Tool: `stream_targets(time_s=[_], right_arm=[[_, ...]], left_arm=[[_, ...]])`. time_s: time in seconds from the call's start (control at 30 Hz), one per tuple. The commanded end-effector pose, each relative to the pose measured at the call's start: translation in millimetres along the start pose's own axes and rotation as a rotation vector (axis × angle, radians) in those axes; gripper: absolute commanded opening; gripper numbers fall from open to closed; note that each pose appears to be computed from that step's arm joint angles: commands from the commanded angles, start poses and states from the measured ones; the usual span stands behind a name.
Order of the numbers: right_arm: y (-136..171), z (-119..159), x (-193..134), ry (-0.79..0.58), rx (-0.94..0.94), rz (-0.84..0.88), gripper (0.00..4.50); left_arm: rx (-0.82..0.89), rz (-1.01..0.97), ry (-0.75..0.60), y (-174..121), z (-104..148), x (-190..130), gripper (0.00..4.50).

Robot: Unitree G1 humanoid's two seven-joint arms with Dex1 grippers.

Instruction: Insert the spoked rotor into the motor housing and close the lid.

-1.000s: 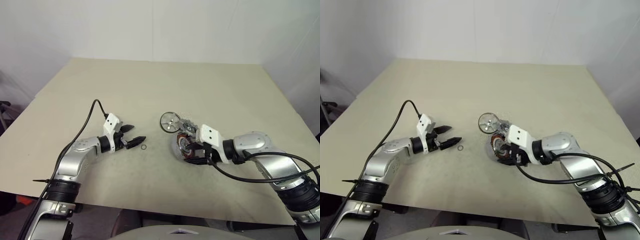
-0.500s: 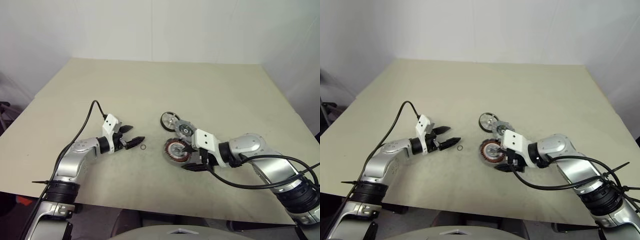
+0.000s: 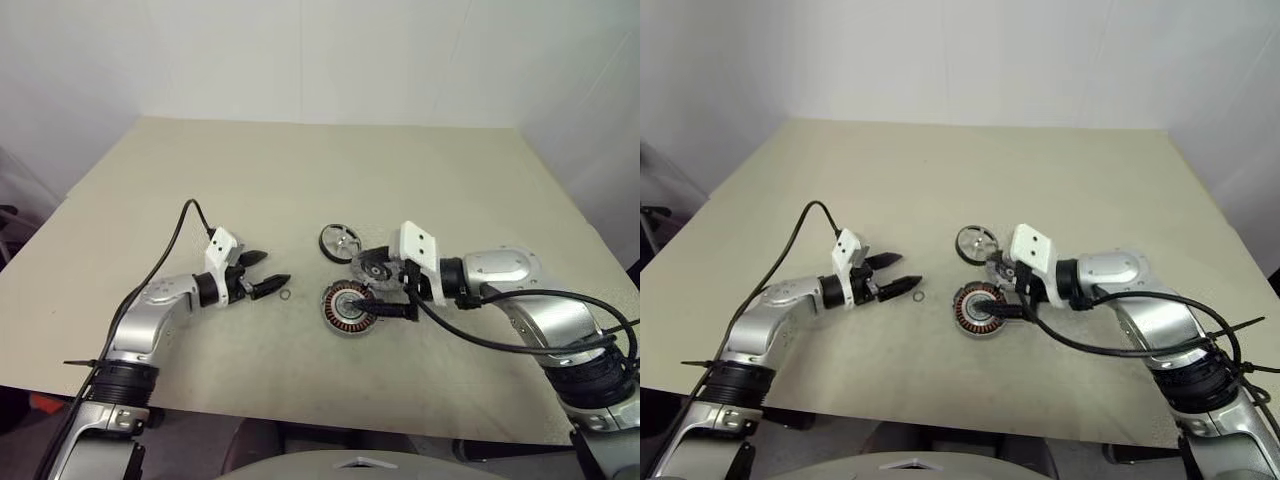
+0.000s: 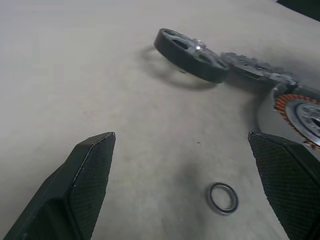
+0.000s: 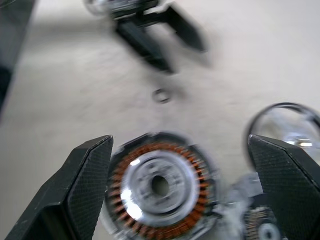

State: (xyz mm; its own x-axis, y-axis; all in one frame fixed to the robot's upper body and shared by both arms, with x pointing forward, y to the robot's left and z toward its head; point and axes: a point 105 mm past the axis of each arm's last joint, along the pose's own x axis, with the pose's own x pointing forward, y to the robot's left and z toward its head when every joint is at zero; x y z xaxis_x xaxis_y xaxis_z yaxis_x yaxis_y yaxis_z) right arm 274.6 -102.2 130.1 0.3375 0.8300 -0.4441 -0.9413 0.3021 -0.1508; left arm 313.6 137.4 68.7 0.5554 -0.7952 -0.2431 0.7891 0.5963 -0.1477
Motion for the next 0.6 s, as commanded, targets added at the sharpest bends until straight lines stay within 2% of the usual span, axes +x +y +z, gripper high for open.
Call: stream_targets(time_s=[0.03,0.43,0.6], right_arm=[[-12.2,11.7,-1.2,-0.057,0.002,-0.084,4.46],[-17.1,7.7,1.8,-0.056,0.015,-0.147,4.46],[-17.2,5.1,2.6,-0.046,0.014,-0.151,4.46]], left_arm=[[0.068,-0.037,0.012,2.0,8.4,-8.7,4.50],[0.156,-0.094,0.126,-1.0,-21.3,9.1,4.50],[0.178,-0.111,0.141,-2.9,-25.3,13.9,4.50]])
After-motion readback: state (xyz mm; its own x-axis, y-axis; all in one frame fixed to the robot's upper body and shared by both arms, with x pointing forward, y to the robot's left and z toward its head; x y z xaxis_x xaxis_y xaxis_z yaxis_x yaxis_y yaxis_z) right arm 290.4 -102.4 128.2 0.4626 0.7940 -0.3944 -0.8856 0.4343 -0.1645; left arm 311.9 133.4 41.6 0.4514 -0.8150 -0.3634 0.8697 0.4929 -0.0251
